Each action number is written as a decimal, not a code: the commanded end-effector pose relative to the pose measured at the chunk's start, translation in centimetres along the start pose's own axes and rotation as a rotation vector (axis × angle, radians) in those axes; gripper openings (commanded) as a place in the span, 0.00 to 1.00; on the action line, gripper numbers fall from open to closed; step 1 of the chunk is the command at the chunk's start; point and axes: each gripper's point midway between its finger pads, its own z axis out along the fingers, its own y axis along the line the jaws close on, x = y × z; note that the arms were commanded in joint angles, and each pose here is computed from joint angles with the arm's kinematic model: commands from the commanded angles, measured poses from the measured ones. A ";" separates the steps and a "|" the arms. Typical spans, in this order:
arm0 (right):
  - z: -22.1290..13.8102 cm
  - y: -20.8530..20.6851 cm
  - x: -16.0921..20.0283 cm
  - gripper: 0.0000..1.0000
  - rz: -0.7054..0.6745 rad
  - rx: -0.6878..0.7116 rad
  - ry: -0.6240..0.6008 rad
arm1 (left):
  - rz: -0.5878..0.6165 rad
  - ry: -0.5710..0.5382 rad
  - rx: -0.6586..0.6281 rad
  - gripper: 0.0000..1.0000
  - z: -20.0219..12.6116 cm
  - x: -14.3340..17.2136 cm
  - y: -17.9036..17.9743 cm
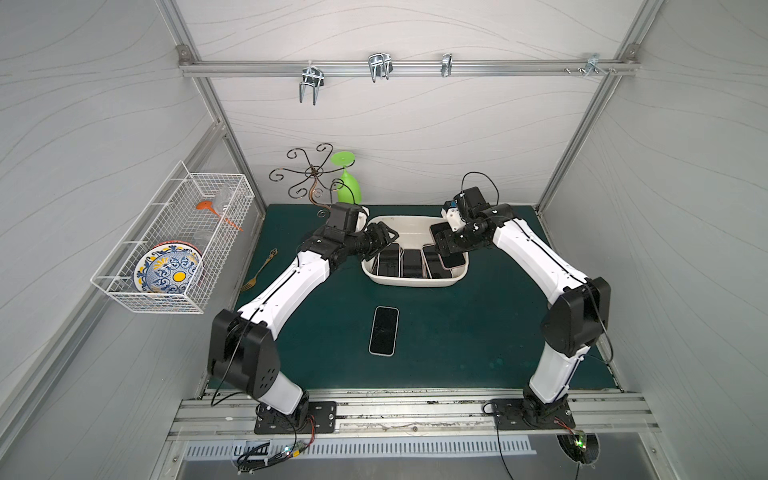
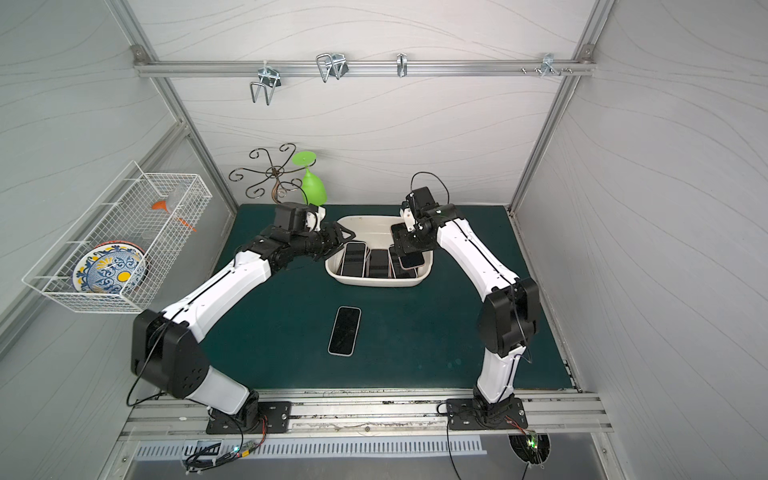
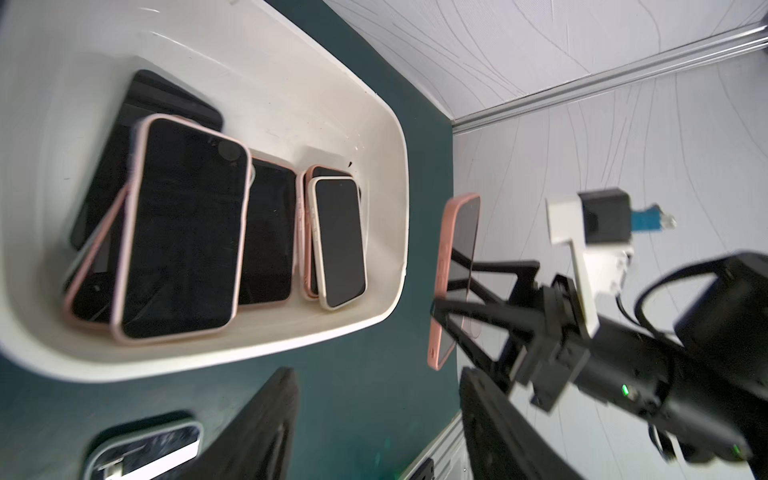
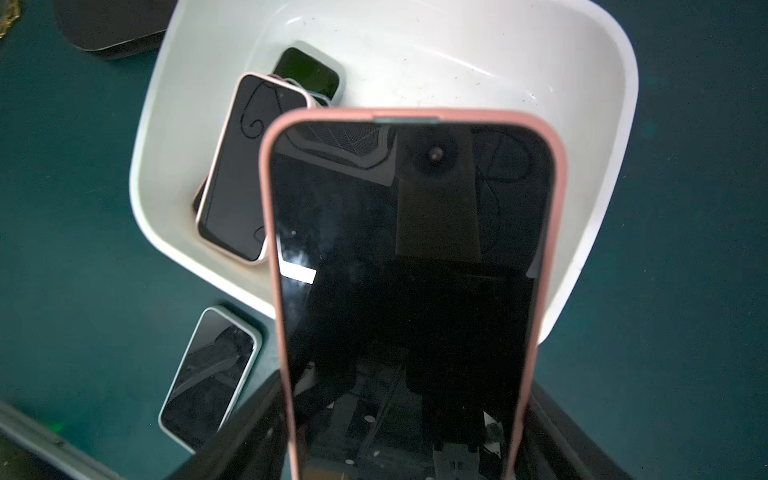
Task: Take the phone out of the storage box
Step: Pick up the phone from the storage box, then place the phone at the center of the board.
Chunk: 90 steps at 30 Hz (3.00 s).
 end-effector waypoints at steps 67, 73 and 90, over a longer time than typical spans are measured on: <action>-3.6 0.3 6.2 0.99 0.296 -0.413 -0.025 | 0.131 0.322 -0.009 0.00 5.9 16.4 7.6; -3.0 0.2 6.5 0.99 0.296 -0.406 -0.009 | 0.128 0.340 -0.002 0.00 9.3 17.4 8.5; -1.4 -0.3 7.9 0.99 0.279 -0.382 0.031 | 0.122 0.304 -0.113 0.04 10.0 16.7 13.3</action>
